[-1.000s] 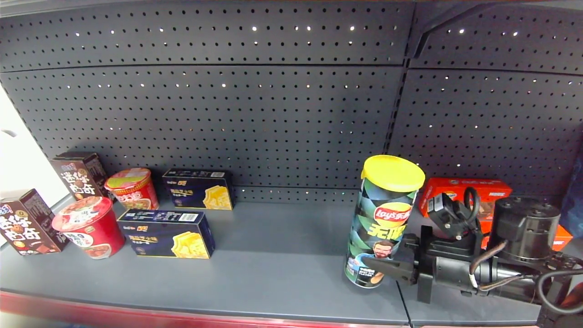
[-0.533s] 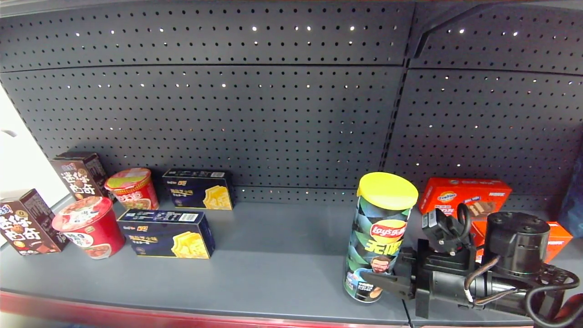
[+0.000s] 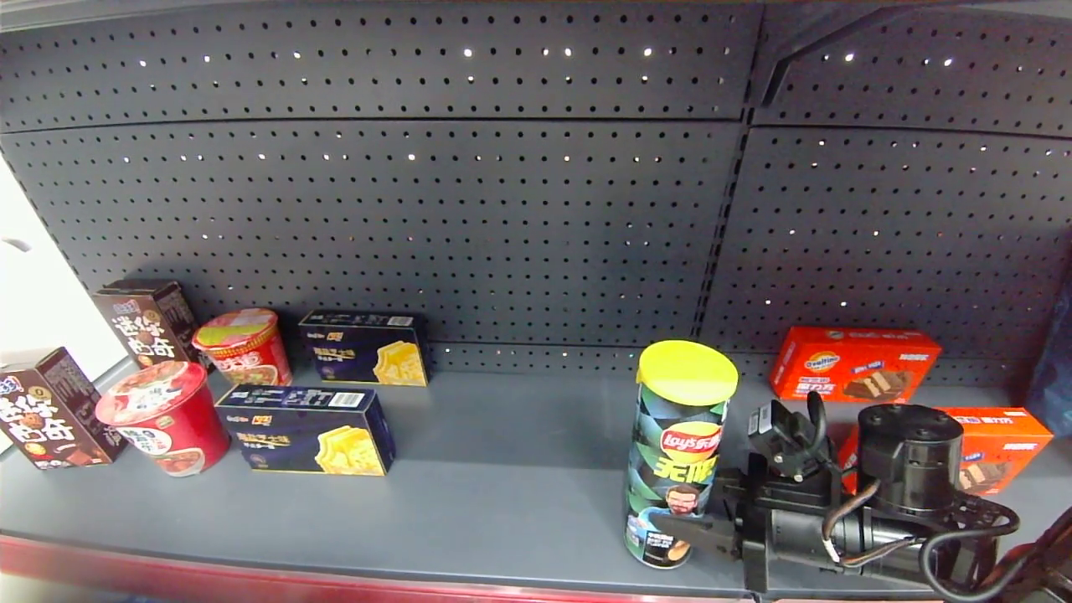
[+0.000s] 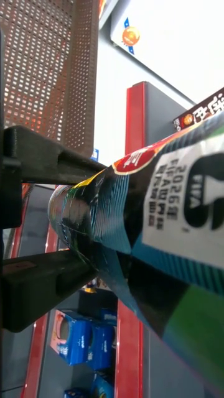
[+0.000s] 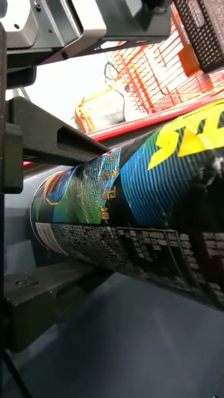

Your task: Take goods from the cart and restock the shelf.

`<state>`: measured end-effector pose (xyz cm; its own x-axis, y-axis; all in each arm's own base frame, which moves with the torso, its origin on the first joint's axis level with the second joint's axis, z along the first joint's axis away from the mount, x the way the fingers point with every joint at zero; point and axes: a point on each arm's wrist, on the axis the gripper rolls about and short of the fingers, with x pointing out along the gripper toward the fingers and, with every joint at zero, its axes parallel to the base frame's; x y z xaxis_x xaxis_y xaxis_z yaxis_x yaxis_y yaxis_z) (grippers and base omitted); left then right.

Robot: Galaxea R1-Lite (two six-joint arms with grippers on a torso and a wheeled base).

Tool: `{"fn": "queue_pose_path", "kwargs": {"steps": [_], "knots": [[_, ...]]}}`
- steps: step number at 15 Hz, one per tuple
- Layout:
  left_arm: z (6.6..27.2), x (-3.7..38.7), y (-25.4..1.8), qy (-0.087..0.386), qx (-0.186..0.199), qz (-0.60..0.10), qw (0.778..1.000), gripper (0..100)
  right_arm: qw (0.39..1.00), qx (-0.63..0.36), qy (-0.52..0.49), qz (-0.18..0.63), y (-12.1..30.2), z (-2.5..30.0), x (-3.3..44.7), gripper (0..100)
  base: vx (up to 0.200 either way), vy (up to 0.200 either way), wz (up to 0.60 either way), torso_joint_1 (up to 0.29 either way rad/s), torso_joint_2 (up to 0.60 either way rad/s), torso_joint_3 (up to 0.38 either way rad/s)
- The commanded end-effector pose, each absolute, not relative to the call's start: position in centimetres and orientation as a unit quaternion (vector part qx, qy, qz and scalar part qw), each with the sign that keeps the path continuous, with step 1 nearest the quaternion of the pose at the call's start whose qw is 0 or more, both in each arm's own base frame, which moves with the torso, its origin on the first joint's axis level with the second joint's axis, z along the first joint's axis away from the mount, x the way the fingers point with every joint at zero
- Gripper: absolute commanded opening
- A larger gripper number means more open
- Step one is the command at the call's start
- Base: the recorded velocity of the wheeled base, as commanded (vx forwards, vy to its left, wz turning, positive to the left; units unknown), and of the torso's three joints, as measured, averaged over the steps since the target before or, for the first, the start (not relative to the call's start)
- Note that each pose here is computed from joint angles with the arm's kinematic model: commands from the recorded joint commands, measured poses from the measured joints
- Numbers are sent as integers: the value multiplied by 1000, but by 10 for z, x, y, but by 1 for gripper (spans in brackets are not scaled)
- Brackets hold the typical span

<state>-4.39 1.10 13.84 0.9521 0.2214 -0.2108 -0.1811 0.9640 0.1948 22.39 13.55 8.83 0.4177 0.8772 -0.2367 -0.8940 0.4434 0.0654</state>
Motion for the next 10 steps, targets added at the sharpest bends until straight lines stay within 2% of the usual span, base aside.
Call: {"fn": "queue_pose_path", "kwargs": {"steps": [1,5,6,10], "knots": [[138,-44,11,118,87,103,984,0,840,-35,129,526,137,80,227,0,0,0,0,0,0,0],[138,-44,11,117,87,102,984,0,840,-35,128,526,139,72,232,0,0,0,0,0,0,0],[138,-44,11,117,87,103,984,0,840,-35,126,526,140,71,232,100,0,0,0,0,0,0],[138,-44,11,117,87,102,984,0,841,-35,123,526,139,71,233,100,0,0,0,0,0,0]]}}
